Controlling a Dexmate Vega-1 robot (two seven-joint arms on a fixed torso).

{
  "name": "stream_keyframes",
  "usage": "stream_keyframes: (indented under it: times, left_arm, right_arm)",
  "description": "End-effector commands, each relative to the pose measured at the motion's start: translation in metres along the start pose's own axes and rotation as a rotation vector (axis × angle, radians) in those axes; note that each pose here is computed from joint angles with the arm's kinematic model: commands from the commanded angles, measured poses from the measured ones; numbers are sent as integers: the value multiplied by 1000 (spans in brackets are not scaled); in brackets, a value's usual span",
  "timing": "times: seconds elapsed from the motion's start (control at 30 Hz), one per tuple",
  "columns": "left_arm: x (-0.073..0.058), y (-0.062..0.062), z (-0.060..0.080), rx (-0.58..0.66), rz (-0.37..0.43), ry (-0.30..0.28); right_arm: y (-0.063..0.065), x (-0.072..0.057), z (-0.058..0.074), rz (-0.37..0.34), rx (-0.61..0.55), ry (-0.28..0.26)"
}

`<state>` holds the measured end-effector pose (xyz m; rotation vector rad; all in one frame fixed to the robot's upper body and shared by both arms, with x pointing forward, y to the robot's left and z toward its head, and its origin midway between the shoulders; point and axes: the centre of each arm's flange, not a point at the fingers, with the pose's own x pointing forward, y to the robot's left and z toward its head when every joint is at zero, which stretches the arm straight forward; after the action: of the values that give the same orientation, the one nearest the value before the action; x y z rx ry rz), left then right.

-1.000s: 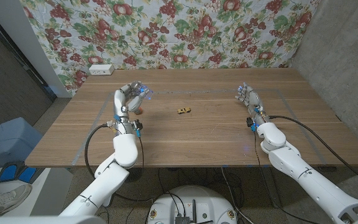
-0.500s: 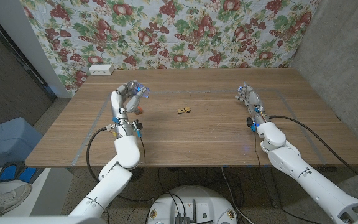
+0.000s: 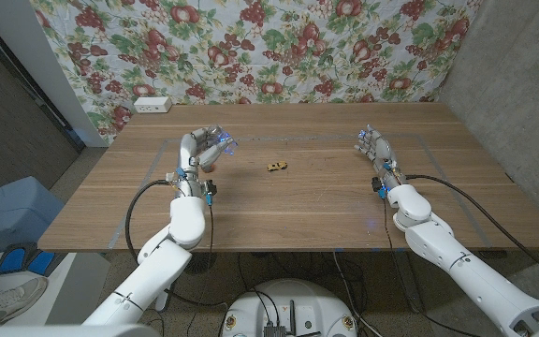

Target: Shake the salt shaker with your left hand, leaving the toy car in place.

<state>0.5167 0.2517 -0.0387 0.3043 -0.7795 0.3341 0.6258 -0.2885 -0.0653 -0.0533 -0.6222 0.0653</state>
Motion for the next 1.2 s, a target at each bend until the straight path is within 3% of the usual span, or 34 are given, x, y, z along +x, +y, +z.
stream_keyframes:
  times: [0.03,0.17,0.6,0.7,0.9,1.2]
  left_arm:
    - [8,-9,5,116,-207,96]
    - [11,-11,8,151,-249,89]
    - [13,-9,5,141,-235,85]
    - [12,-7,4,117,-197,61]
    - [4,-3,3,28,-82,-39]
    - [-6,0,0,-65,75,-97]
  right_arm:
    - [-2,0,0,4,-2,0]
    - [-2,-1,0,2,0,-1]
    - [0,-1,-1,-4,6,5]
    - [0,0,-2,-3,4,5]
    - [0,0,-1,-3,-1,4]
    - [0,0,-1,-8,1,0]
